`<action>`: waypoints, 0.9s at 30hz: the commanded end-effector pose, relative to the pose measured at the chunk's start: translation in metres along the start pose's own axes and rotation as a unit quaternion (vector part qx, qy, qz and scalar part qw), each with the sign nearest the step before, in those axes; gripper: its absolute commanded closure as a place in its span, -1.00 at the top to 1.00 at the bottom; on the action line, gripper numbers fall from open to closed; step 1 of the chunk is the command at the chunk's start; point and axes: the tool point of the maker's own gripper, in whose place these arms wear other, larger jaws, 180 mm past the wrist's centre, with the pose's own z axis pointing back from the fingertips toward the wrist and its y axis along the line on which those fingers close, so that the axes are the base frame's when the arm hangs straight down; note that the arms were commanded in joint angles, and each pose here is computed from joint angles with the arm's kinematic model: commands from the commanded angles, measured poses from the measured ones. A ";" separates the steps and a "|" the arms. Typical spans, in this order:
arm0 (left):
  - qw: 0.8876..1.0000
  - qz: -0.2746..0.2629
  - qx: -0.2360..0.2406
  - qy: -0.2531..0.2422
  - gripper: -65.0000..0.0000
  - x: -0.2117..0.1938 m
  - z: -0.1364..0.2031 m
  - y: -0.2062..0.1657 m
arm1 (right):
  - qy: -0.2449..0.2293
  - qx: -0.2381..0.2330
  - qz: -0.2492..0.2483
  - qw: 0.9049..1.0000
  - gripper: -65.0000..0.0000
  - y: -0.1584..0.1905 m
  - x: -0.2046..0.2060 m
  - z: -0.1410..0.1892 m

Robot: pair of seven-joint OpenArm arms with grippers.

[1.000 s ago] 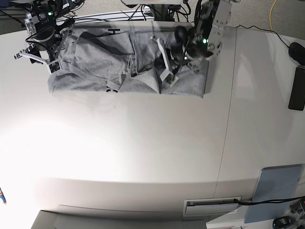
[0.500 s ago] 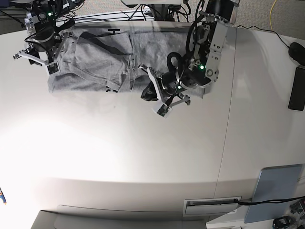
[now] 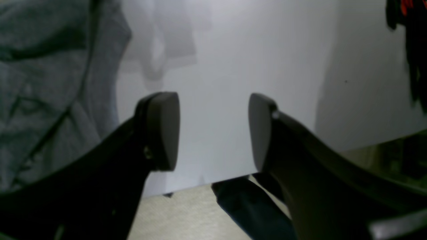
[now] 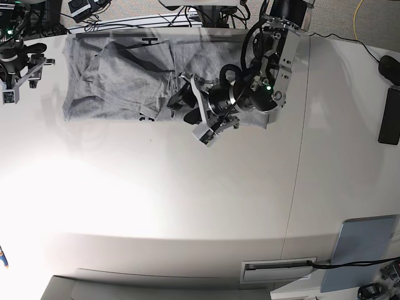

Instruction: Fold the T-shirt properly

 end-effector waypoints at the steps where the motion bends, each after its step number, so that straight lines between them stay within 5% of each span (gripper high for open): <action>1: 0.999 -0.008 -0.015 -0.027 0.04 0.016 0.002 -0.007 | -0.018 0.007 0.002 1.000 0.00 0.000 0.010 0.003; 6: 0.999 -0.007 -0.022 -0.027 0.04 0.015 0.002 -0.010 | -0.022 0.080 -0.040 0.996 0.02 0.023 0.011 -0.001; 8: 0.999 -0.006 -0.023 -0.026 0.04 0.013 0.002 -0.011 | -0.011 0.107 -0.060 0.992 0.17 0.029 0.007 -0.007; 16: 0.999 -0.001 -0.024 -0.023 0.04 0.009 0.002 -0.012 | 0.051 0.261 -0.157 0.951 0.31 0.065 -0.014 -0.030; 27: 1.000 -0.003 -0.021 -0.023 0.04 0.009 0.002 -0.011 | 0.049 0.327 -0.217 0.918 0.31 0.097 -0.018 -0.034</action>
